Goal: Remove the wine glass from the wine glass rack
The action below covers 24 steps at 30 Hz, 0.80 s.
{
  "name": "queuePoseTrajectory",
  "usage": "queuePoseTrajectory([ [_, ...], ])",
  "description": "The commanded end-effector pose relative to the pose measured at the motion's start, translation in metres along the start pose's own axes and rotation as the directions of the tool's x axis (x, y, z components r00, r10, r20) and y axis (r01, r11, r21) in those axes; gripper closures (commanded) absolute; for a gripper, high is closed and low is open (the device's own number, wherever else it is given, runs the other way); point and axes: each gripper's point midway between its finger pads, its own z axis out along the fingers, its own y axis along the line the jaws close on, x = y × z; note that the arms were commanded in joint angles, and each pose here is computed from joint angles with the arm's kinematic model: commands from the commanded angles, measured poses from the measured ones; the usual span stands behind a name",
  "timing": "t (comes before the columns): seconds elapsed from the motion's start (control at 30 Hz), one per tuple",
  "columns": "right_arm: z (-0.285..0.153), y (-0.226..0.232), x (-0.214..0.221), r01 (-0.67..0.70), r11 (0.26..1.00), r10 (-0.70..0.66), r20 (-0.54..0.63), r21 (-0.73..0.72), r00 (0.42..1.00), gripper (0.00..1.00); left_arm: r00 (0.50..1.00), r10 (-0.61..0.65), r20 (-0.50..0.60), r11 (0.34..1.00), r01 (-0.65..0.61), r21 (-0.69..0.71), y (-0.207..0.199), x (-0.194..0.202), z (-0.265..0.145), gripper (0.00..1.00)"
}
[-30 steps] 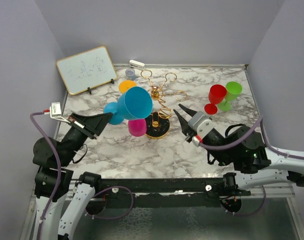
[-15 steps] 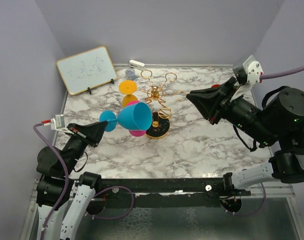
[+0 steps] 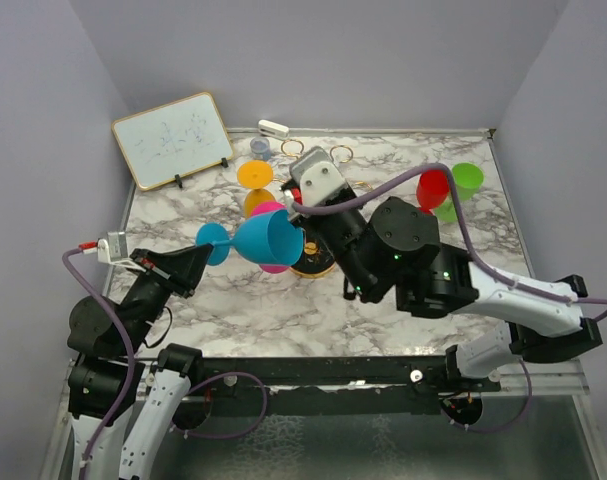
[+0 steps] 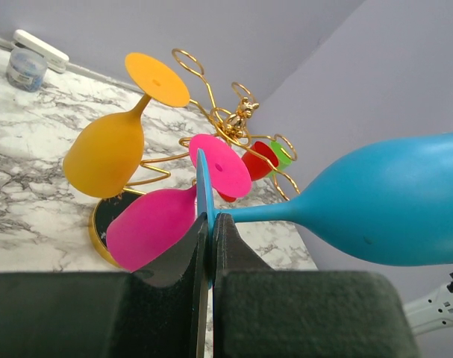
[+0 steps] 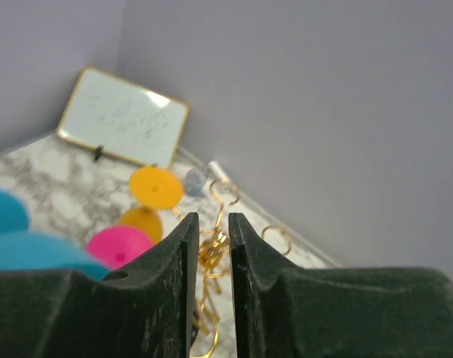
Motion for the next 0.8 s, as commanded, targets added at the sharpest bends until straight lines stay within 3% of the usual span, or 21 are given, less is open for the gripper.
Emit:
queuePoseTrajectory([
  [0.0,0.018,-0.067,-0.057,-0.049,0.955,0.012,0.126,0.291,0.992,0.77,0.999,0.04,0.037,0.999,-0.04,0.022,-0.011,-0.013,-0.009,1.0],
  [0.13,0.065,-0.076,-0.056,-0.039,0.962,0.018,0.079,0.271,0.997,0.77,0.999,0.045,0.026,0.999,-0.046,0.021,-0.011,-0.01,-0.01,1.0],
  [0.2,0.093,-0.086,-0.039,0.021,0.952,-0.031,0.026,0.305,0.999,0.76,0.999,0.045,0.022,0.999,-0.045,0.02,-0.01,-0.009,-0.01,1.0],
  [0.27,0.115,-0.106,-0.019,-0.007,0.948,0.005,0.008,0.319,1.0,0.76,0.999,0.043,0.021,0.999,-0.044,0.02,-0.009,-0.007,-0.01,1.0],
  [0.37,0.138,-0.135,0.04,-0.242,0.96,0.256,-0.088,0.143,0.963,0.79,0.999,0.046,0.013,0.999,-0.046,0.021,-0.008,-0.006,-0.008,1.0],
  [0.43,0.132,-0.13,0.078,-0.439,0.899,0.426,-0.201,-0.019,0.882,0.87,0.999,0.052,0.005,0.998,-0.052,0.027,-0.008,-0.005,-0.004,1.0],
  [0.5,0.113,-0.104,0.096,-0.537,0.824,0.48,-0.279,-0.181,0.831,0.94,0.998,0.061,-0.011,0.997,-0.06,0.051,-0.011,-0.004,0.002,1.0],
  [0.6,0.068,-0.067,0.091,-0.579,0.722,0.485,-0.318,-0.38,0.814,0.97,0.996,0.071,-0.044,0.993,-0.067,0.1,-0.018,-0.001,0.014,1.0],
  [0.67,0.037,-0.057,0.081,-0.585,0.673,0.494,-0.314,-0.453,0.811,0.89,0.995,0.076,-0.066,0.989,-0.067,0.131,-0.022,0.0,0.022,1.0],
  [0.77,0.004,-0.051,0.068,-0.573,0.629,0.5,-0.291,-0.525,0.815,0.64,0.994,0.074,-0.087,0.984,-0.058,0.168,-0.028,0.001,0.033,1.0],
])
